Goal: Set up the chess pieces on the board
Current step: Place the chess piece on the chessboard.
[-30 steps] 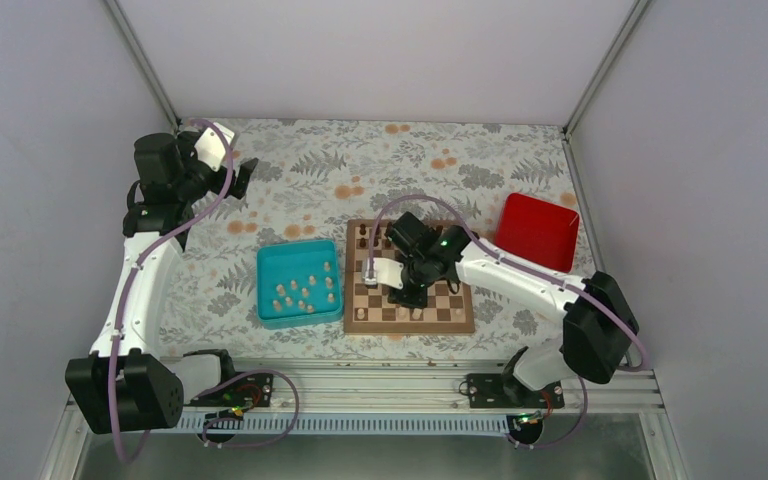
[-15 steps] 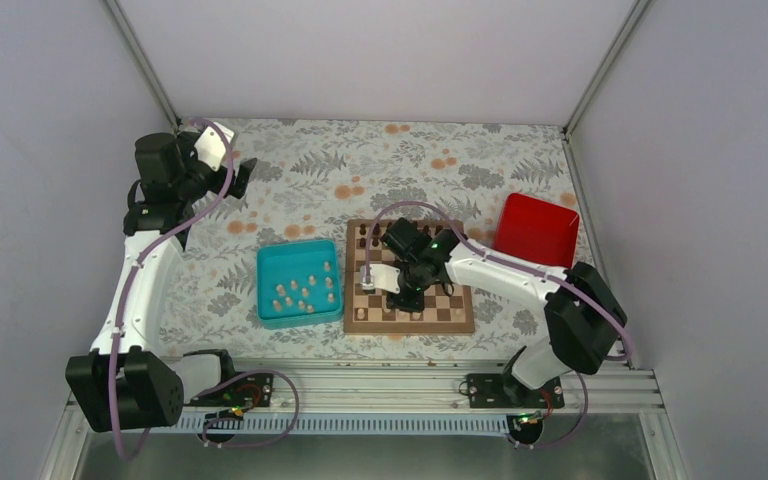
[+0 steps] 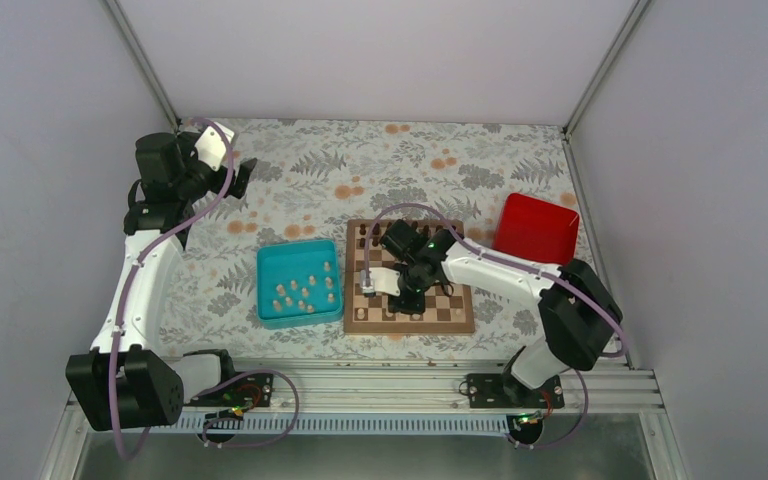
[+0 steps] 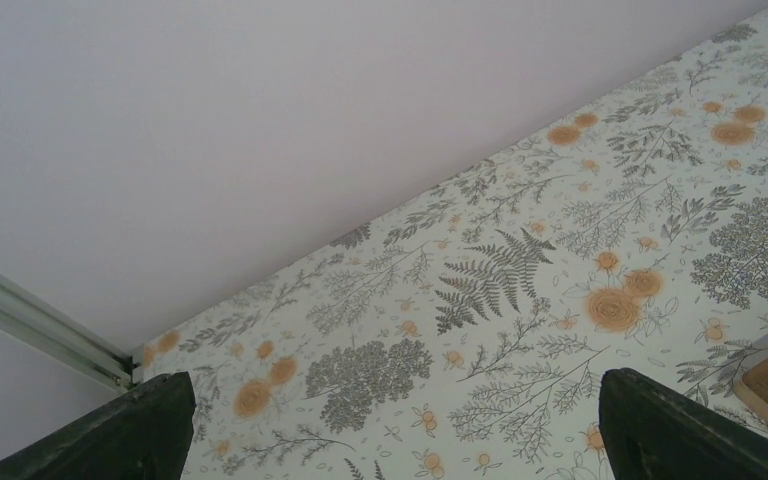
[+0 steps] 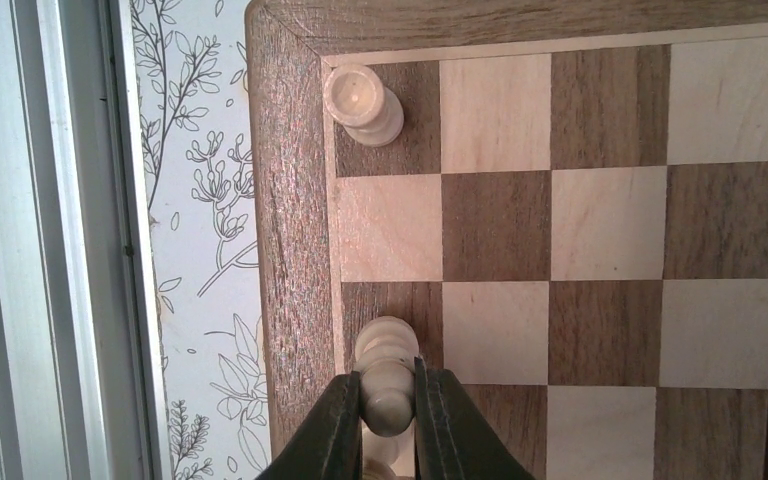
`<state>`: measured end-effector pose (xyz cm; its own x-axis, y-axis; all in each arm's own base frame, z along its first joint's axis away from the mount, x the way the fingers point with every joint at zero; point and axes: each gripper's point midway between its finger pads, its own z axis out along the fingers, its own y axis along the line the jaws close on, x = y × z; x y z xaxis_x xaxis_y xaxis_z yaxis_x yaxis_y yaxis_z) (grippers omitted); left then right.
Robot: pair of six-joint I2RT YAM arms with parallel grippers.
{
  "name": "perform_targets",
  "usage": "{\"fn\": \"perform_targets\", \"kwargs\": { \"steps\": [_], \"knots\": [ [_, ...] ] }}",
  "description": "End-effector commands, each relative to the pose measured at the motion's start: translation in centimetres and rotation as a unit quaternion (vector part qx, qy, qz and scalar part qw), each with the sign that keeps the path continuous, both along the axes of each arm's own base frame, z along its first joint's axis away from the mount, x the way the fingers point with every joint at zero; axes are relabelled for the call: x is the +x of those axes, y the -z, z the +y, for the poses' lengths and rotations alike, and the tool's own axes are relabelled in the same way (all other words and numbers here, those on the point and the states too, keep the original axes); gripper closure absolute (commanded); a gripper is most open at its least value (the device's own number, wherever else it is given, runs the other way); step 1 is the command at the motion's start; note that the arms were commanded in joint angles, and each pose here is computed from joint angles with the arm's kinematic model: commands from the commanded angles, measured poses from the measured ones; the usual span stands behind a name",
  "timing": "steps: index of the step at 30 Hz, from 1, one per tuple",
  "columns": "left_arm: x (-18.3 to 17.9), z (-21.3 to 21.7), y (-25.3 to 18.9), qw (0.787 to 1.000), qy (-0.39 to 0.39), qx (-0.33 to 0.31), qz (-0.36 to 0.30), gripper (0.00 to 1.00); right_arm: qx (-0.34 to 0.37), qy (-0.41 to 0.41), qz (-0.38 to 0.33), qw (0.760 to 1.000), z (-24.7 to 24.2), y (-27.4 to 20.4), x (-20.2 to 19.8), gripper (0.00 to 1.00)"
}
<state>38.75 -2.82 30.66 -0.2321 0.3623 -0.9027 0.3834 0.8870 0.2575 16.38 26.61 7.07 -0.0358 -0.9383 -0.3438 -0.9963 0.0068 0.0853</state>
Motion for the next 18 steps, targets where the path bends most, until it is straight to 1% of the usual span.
{"fn": "perform_targets", "kwargs": {
  "steps": [1, 18],
  "knots": [
    [0.17, 0.25, 0.12, 1.000, -0.004, -0.001, 0.000, 0.00, 0.010, -0.011, 0.011, 1.000, 0.75, -0.51, -0.25, 0.93],
    [0.12, 0.32, 0.25, 1.000, -0.006, 0.001, 0.001, 0.00, 0.004, -0.019, 0.017, 1.000, 1.07, -0.11, -0.46, 0.92]
  ]
}}
